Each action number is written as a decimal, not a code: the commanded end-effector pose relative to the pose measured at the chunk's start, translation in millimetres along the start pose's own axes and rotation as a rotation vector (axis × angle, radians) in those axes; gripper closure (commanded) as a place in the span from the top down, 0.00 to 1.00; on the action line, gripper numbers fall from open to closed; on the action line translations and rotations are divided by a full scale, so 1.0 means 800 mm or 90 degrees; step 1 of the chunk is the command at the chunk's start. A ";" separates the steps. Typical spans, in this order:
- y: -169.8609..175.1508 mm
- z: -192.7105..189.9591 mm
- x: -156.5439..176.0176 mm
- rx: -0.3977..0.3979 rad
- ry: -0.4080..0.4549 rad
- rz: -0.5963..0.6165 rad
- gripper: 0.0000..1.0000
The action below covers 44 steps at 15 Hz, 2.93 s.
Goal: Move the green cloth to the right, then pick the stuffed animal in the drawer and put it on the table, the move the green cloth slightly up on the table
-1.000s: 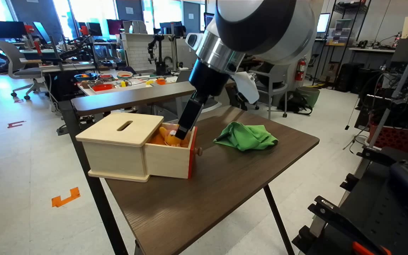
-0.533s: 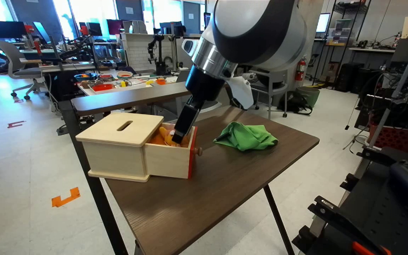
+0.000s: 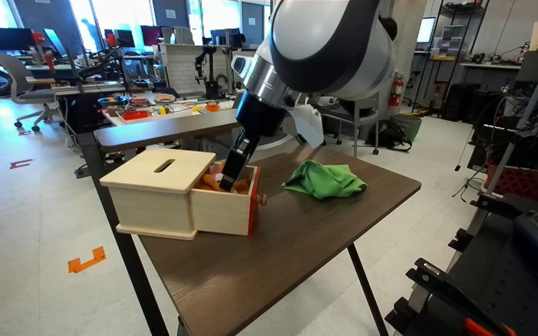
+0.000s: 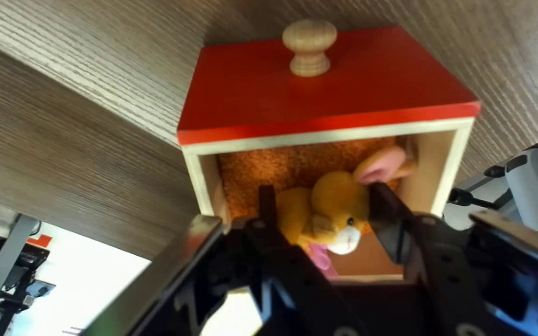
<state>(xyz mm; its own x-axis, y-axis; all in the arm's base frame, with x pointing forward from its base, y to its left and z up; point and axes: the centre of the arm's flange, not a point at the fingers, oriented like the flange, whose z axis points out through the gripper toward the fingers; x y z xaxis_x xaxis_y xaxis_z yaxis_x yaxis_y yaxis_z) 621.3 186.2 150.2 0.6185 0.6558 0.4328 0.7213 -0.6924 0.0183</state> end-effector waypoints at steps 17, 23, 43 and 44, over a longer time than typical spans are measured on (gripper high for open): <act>0.012 -0.075 -0.018 -0.021 0.036 0.044 0.02; 0.085 -0.090 -0.057 -0.058 0.032 0.098 0.02; 0.087 -0.037 -0.147 -0.023 -0.047 0.145 0.73; 0.084 -0.051 -0.147 -0.024 -0.045 0.149 0.80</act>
<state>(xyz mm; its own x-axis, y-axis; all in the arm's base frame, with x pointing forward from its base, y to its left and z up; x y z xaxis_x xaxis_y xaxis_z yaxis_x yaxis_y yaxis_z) 597.7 50.6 108.4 0.7891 0.4985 0.3590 0.5495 -0.8340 -0.0497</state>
